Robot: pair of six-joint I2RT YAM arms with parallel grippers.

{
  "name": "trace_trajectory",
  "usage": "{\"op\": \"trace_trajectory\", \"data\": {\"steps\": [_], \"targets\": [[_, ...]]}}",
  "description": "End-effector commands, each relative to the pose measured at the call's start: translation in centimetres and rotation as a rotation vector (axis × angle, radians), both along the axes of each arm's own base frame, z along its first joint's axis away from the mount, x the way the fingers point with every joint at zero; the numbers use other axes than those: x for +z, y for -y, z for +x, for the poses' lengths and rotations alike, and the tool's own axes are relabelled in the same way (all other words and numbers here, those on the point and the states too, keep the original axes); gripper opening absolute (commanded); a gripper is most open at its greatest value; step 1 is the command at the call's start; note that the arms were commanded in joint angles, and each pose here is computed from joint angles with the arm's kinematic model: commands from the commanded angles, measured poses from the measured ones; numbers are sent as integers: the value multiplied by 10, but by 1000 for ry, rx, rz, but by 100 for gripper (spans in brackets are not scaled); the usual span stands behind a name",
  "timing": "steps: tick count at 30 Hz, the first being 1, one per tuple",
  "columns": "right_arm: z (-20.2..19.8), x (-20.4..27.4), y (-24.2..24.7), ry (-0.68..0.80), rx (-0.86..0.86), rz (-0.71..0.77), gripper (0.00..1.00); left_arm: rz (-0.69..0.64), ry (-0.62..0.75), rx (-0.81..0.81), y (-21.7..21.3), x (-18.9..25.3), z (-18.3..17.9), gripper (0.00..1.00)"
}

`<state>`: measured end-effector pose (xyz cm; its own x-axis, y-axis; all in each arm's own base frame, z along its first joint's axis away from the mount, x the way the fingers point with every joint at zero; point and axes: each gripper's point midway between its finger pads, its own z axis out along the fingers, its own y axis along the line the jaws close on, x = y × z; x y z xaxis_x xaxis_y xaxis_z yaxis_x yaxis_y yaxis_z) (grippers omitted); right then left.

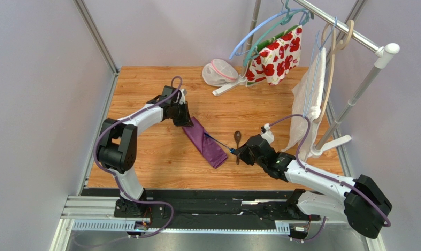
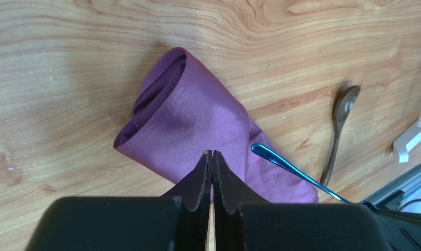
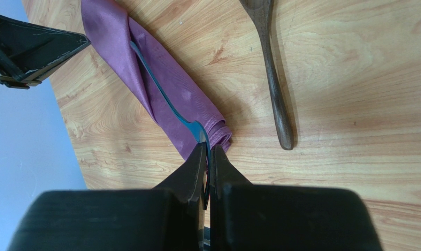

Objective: Fold the napkin into a case and place the utensils inside
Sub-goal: Insert the fork into the folded napkin.

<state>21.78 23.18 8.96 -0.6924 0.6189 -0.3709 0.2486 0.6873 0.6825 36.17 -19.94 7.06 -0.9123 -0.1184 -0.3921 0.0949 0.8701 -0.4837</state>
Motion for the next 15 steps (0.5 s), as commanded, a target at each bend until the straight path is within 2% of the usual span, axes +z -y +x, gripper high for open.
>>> {"op": "trace_trajectory", "data": {"steps": [1,15], "targets": [[11,8,-6,67,-23,36,0,25,40,0,-3,3,16,5],[8,-2,-16,81,-13,60,0,61,-9,4,-8,-17,13,4]]}}
